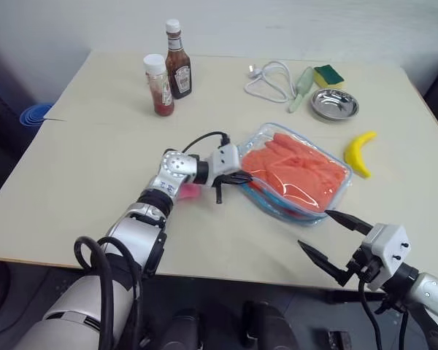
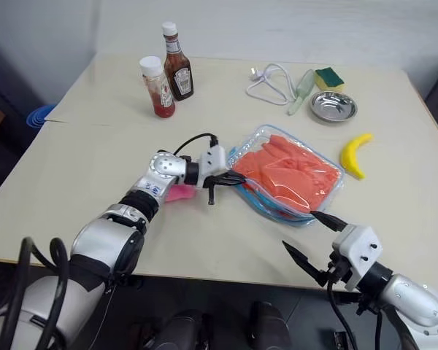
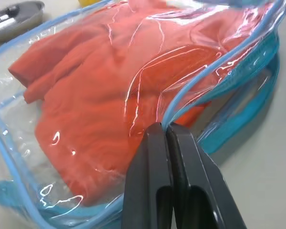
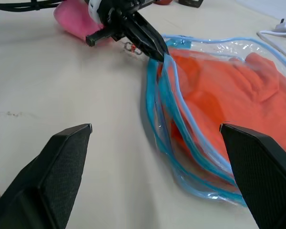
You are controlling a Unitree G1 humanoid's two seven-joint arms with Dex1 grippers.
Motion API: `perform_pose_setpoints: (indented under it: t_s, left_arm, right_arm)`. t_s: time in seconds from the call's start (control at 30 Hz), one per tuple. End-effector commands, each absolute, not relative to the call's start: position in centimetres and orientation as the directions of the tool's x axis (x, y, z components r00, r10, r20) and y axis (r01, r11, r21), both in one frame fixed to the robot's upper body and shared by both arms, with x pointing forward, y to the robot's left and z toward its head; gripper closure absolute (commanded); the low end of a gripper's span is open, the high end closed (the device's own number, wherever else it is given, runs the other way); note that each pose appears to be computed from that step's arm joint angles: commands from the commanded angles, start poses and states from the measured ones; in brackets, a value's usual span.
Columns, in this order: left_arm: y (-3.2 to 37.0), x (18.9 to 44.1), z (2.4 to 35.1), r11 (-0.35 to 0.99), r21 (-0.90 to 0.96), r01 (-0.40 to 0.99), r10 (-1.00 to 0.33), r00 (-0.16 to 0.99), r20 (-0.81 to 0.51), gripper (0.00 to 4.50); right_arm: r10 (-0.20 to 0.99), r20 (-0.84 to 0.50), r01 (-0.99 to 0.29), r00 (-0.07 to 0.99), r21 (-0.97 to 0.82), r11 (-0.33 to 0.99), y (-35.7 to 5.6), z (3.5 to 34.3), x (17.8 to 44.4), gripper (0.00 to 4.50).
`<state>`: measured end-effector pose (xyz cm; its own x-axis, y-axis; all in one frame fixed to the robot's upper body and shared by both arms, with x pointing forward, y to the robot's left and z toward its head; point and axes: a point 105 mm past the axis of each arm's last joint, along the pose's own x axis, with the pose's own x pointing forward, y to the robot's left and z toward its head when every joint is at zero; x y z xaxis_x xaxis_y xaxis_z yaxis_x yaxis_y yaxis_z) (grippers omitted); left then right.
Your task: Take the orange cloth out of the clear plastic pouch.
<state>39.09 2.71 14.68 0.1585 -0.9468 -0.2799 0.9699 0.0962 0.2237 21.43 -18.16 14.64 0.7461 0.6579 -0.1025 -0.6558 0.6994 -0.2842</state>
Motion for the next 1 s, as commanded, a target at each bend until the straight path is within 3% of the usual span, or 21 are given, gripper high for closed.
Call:
perform_pose_setpoints:
  t_s: [0.03, 0.23, 0.4, 0.6, 0.8, 1.0]
  left_arm:
    - [3.3, 37.6, 17.1, 0.096, 0.014, 0.995, -0.973, 0.097, -0.208, 4.48]
    - [2.1, 36.3, 19.1, 0.307, -0.201, 0.930, -0.943, 0.268, -0.199, 4.48]
    - [0.6, 34.1, 19.8, 0.281, -0.259, 0.924, -0.952, 0.236, -0.193, 4.48]
    - [0.1, 33.4, 19.0, 0.291, -0.208, 0.934, -0.941, 0.240, -0.240, 4.48]
    - [0.5, 33.6, 18.4, 0.304, -0.192, 0.933, -0.935, 0.254, -0.247, 4.48]
    - [0.5, 33.5, 18.4, 0.291, -0.191, 0.937, -0.940, 0.244, -0.236, 4.48]
  right_arm:
    - [0.739, -0.110, -0.741, 0.665, -0.227, 0.632, -15.6, 15.3, 20.9, 0.00]
    - [0.743, -0.166, -0.761, 0.649, -0.110, 0.640, -13.6, 13.7, 21.7, 0.00]
    - [0.673, -0.213, -0.706, 0.708, -0.175, 0.687, -13.5, 12.5, 24.1, 0.00]
    - [0.554, -0.076, -0.556, 0.829, -0.222, 0.801, -13.5, 15.0, 28.3, 0.00]
    - [0.489, -0.101, -0.495, 0.866, -0.300, 0.815, -13.4, 14.3, 29.9, 0.00]
    - [0.474, -0.216, -0.517, 0.854, -0.463, 0.720, -13.7, 12.8, 30.9, 0.00]
